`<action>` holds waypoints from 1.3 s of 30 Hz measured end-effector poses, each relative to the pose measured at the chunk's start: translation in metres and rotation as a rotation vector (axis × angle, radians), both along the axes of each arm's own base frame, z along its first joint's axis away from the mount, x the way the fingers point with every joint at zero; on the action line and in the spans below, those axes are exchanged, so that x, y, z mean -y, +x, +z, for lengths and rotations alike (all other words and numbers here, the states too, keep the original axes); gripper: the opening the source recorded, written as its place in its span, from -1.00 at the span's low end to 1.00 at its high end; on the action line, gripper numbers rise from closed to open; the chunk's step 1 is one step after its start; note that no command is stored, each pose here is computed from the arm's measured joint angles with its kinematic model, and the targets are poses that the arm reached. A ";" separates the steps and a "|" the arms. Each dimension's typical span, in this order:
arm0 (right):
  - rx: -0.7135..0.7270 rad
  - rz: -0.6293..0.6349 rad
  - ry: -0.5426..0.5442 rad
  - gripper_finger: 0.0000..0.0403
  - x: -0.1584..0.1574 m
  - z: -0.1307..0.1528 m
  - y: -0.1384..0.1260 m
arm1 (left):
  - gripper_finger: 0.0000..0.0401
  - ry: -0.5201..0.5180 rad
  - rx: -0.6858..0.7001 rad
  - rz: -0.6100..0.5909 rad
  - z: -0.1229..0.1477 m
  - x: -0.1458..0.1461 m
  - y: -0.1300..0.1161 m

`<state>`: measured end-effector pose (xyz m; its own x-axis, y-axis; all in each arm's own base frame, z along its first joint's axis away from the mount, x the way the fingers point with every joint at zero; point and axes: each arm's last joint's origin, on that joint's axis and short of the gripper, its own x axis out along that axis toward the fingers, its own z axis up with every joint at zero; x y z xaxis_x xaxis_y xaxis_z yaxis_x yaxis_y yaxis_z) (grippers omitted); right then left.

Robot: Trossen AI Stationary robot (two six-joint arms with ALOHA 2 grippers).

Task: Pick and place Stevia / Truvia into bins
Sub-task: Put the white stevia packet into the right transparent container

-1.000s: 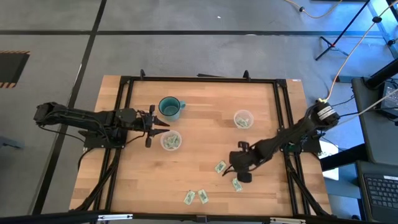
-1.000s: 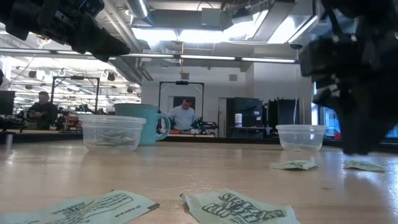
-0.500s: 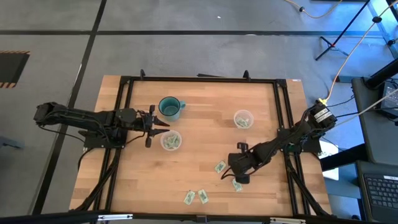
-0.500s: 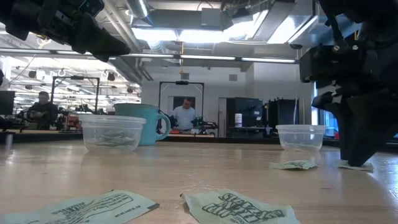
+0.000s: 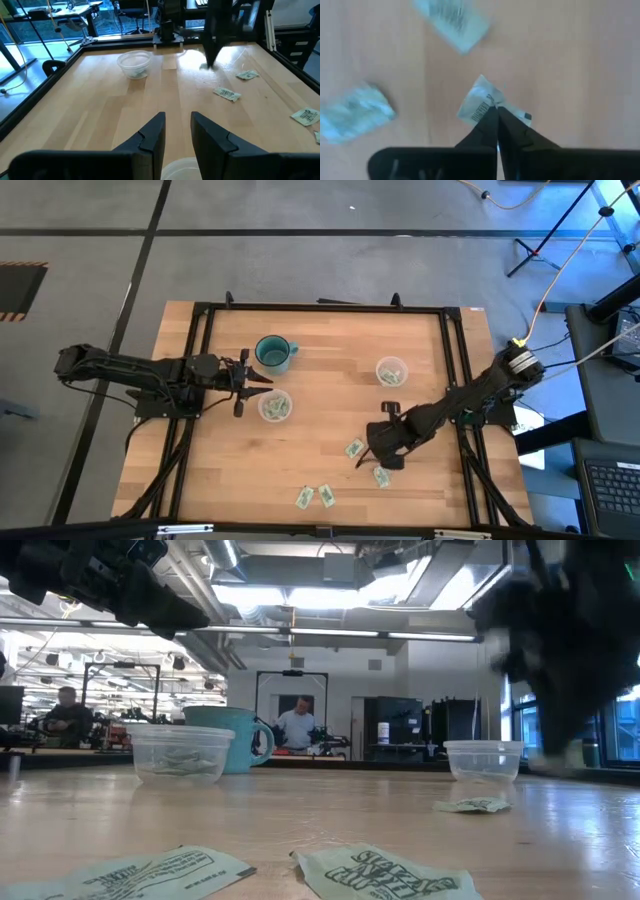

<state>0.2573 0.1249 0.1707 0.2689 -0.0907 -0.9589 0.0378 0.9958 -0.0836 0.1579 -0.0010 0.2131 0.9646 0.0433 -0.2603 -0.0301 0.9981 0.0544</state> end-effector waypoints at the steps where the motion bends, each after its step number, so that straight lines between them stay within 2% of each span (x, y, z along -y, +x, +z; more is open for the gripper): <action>1: 0.008 -0.021 -0.021 -0.99 0.004 0.011 -0.001 | -0.57 0.000 0.000 0.000 0.000 0.000 0.000; 3: 0.004 -0.062 -0.097 -0.98 0.015 0.027 -0.006 | -0.57 0.000 -0.002 0.000 0.000 0.000 0.000; 6: 0.083 -0.122 -0.160 -0.97 0.032 0.052 -0.011 | -0.57 0.000 -0.002 0.000 0.000 0.000 0.000; 12: 0.069 -0.283 -0.174 -0.99 0.080 0.077 -0.025 | -0.57 0.000 -0.003 0.000 0.000 0.000 0.000; 16: 0.037 -0.383 -0.181 -0.99 0.111 0.080 -0.027 | -0.57 0.000 0.000 0.000 0.000 0.000 0.000; 21: 0.022 -0.404 -0.104 -0.99 0.141 0.073 -0.021 | -0.57 0.000 0.000 0.000 0.000 0.000 0.000; 27: -0.016 -0.462 -0.082 -0.99 0.168 0.041 -0.029 | -0.57 0.000 -0.004 0.000 0.000 0.000 0.000; 32: 0.001 -0.473 -0.082 -0.99 0.178 0.022 -0.033 | -0.57 0.000 -0.004 0.000 0.000 0.000 0.000; 39: 0.004 -0.478 -0.082 -0.99 0.179 0.014 -0.036 | -0.57 0.000 -0.004 0.000 0.000 0.000 0.000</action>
